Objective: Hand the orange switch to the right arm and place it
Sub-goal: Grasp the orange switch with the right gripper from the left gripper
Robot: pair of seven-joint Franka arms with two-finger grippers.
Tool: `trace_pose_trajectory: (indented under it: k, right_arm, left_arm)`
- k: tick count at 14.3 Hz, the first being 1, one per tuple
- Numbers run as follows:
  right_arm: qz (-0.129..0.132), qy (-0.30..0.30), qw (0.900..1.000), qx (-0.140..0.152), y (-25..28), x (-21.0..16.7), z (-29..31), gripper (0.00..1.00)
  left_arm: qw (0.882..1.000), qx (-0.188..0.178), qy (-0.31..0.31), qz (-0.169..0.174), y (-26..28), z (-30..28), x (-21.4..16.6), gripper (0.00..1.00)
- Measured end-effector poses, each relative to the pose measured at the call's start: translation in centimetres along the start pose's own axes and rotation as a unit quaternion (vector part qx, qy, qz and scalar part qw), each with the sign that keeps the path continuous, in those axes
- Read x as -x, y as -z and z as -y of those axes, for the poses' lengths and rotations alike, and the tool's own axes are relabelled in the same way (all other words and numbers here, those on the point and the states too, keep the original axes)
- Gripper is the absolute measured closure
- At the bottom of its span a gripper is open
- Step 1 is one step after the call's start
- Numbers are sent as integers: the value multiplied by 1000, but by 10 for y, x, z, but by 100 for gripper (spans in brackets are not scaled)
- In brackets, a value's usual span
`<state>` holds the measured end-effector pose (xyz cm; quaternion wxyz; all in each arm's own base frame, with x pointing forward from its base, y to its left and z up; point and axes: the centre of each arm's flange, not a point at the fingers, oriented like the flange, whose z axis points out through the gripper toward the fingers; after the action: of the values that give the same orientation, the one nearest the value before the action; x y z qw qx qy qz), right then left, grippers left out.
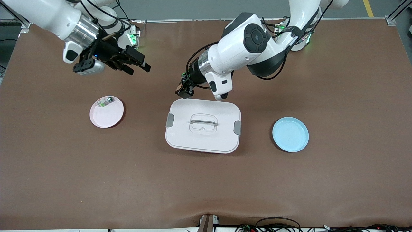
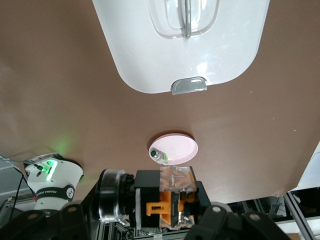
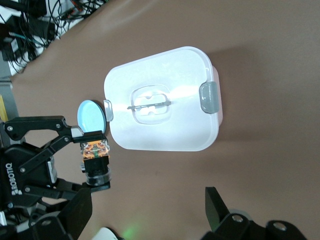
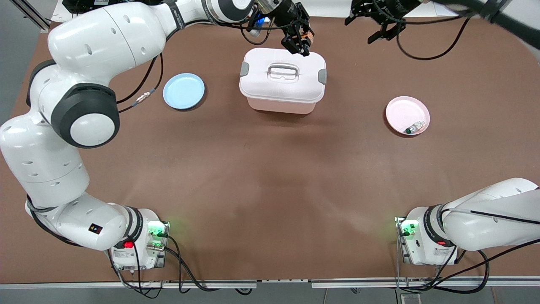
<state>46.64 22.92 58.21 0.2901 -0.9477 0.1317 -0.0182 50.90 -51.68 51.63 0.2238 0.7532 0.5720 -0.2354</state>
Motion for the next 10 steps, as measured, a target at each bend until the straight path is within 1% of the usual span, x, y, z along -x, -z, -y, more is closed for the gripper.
trace_pose_trajectory:
  k: [2, 5, 7, 10]
  right_arm:
    - [-10, -18, 1000, -18, -10, 7, 9, 0]
    - [-4, -47, 998, -48, -18, 6, 10, 0]
    - [-1, -52, 997, -49, -27, 3, 9, 0]
    - [-3, -35, 998, -46, -48, 2, 13, 0]
  left_arm:
    - [1000, 0, 9, 0, 0, 0, 0, 28]
    - [1000, 1, 12, 0, 0, 0, 0, 28]
    - [1000, 0, 12, 0, 0, 0, 0, 28]
    - [1000, 1, 12, 0, 0, 0, 0, 28]
